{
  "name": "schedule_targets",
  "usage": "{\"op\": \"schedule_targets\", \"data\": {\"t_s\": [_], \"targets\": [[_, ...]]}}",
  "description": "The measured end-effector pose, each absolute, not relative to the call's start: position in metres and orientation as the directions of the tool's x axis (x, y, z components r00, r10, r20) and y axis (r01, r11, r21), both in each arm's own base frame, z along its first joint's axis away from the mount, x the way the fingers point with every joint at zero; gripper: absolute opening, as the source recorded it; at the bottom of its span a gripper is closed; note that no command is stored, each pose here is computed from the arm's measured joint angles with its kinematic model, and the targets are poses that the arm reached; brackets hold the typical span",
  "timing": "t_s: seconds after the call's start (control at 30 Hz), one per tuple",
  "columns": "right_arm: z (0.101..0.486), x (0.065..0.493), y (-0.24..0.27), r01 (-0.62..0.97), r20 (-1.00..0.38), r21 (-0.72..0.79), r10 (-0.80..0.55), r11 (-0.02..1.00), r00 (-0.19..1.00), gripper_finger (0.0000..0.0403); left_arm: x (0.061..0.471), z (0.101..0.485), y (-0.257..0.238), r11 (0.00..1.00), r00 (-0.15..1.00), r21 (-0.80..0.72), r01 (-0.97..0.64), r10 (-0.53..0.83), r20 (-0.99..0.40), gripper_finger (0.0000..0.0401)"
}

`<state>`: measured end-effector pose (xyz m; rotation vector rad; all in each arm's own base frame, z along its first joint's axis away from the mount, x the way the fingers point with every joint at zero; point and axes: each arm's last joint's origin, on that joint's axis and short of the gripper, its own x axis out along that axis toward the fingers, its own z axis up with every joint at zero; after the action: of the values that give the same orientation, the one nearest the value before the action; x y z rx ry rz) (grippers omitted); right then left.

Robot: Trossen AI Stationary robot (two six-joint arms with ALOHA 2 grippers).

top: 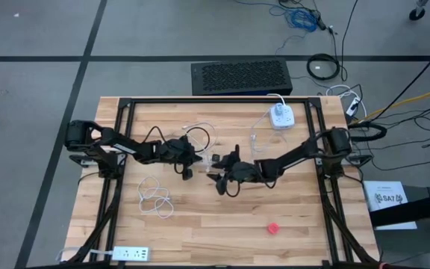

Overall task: Insert USB
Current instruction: Insert the white charger cable into the black charger adapter

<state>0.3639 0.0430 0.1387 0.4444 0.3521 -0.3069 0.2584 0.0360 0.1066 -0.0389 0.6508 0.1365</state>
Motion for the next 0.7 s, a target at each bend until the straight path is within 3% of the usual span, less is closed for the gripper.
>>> {"op": "schedule_targets", "data": {"t_s": [0.13, 0.23, 0.47, 0.7], "targets": [[0.133, 0.373, 0.041, 0.366, -0.383, 0.366, -0.22, 0.856, 0.897, 0.0212, 0.258, 0.107, 0.036, 0.99, 0.787, 0.001, -0.143, 0.114, -0.606, 0.0001], [0.13, 0.378, 0.038, 0.373, -0.386, 0.368, -0.225, 0.852, 0.895, 0.0185, 0.258, 0.107, 0.036, 0.99, 0.787, 0.001, -0.143, 0.114, -0.606, 0.0001], [0.128, 0.378, 0.035, 0.378, -0.401, 0.336, -0.232, 0.863, 0.886, 0.0025, 0.258, 0.107, 0.036, 0.99, 0.787, 0.005, -0.14, 0.114, -0.606, 0.0001], [0.152, 0.375, 0.033, 0.347, -0.366, 0.301, -0.228, 0.888, 0.902, 0.0007, 0.258, 0.107, 0.036, 0.99, 0.787, 0.007, -0.139, 0.114, -0.606, 0.0001]]}}
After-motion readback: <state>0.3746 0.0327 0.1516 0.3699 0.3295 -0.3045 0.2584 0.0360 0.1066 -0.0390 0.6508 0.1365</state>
